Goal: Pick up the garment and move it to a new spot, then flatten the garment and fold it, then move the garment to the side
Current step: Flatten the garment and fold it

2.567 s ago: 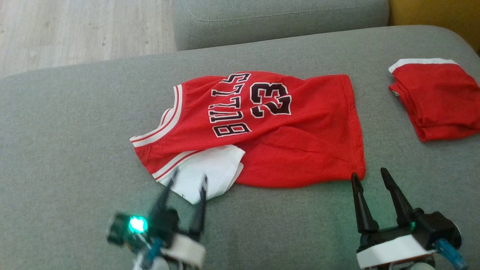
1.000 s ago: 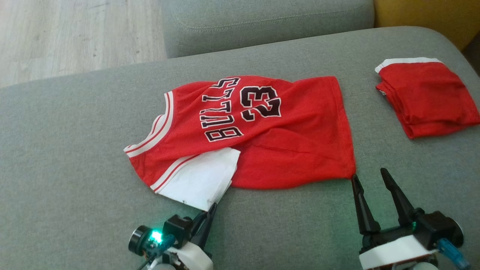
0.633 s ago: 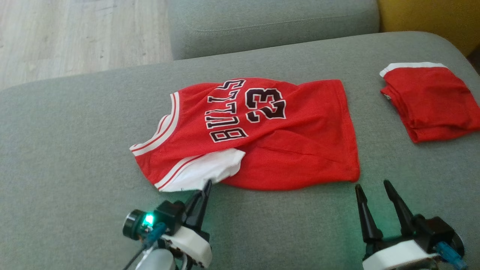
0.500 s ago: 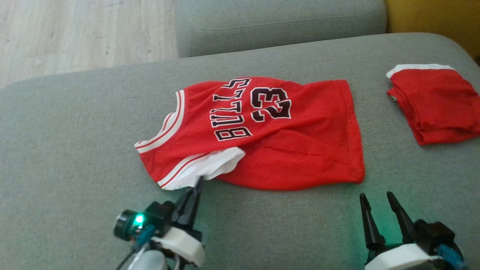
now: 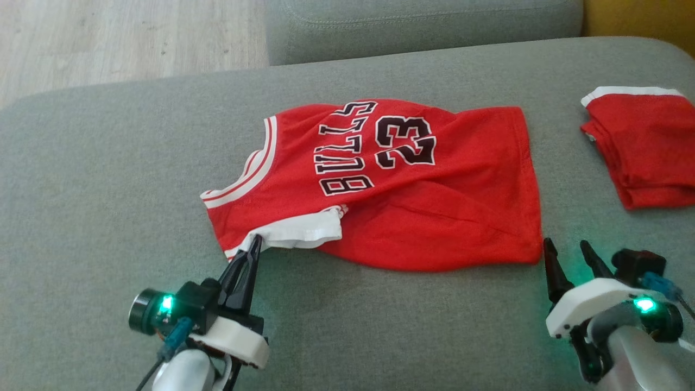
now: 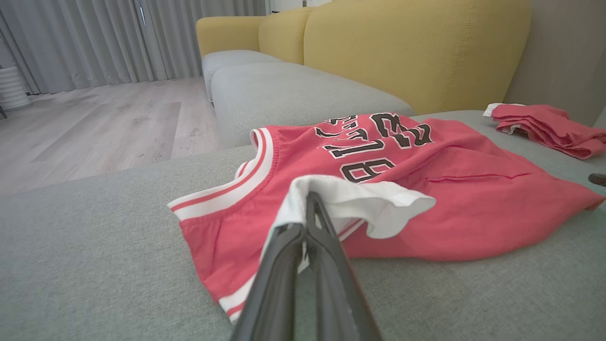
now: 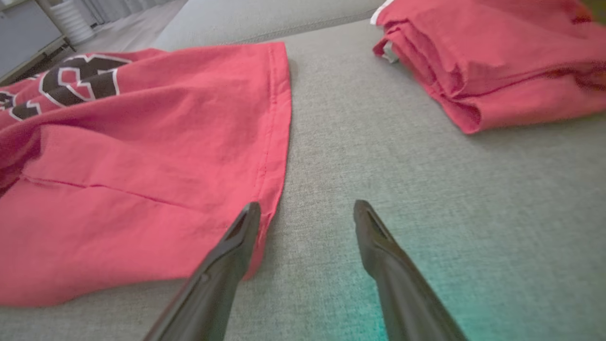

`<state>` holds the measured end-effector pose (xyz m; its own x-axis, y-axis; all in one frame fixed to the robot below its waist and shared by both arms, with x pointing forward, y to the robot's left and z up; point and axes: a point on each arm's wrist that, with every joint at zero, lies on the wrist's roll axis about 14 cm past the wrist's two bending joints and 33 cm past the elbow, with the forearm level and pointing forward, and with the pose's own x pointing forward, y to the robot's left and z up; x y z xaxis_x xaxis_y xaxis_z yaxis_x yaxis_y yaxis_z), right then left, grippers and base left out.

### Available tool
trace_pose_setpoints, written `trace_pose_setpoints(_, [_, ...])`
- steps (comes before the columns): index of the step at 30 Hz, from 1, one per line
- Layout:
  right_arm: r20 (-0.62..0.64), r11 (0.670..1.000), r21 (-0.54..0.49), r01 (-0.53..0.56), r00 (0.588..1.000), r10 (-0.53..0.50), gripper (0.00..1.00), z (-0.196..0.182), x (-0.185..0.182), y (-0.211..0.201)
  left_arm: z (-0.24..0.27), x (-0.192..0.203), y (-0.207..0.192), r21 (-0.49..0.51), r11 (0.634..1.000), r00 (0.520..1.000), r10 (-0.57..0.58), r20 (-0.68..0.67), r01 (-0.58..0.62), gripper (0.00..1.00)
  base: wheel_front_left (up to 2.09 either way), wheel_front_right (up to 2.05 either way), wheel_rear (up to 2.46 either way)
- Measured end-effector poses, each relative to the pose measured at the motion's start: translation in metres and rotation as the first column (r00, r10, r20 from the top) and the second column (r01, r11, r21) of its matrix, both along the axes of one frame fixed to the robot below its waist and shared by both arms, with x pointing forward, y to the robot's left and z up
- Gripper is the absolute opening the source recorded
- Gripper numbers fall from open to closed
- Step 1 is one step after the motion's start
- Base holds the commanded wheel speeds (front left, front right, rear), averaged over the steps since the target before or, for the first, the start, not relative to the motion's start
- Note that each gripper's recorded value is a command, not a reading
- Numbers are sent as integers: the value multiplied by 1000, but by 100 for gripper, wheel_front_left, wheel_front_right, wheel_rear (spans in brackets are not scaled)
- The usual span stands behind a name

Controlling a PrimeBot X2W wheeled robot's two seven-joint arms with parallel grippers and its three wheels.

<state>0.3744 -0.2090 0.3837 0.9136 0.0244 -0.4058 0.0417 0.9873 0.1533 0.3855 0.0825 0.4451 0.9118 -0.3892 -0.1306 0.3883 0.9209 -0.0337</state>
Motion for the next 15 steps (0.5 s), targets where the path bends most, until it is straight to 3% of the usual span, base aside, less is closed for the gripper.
trace_pose_setpoints(14, [-110, 995, -30, -90, 990, 86, 100, -25, 15, 23, 1, 3, 13, 19, 999, 999, 32, 13, -32, 0, 0, 0, 0])
trace_pose_setpoints(15, [-111, 994, -34, -100, 989, 95, 91, -25, 16, 26, 1, 3, 14, 19, 999, 999, 34, 13, -35, 0, 0, 0, 0])
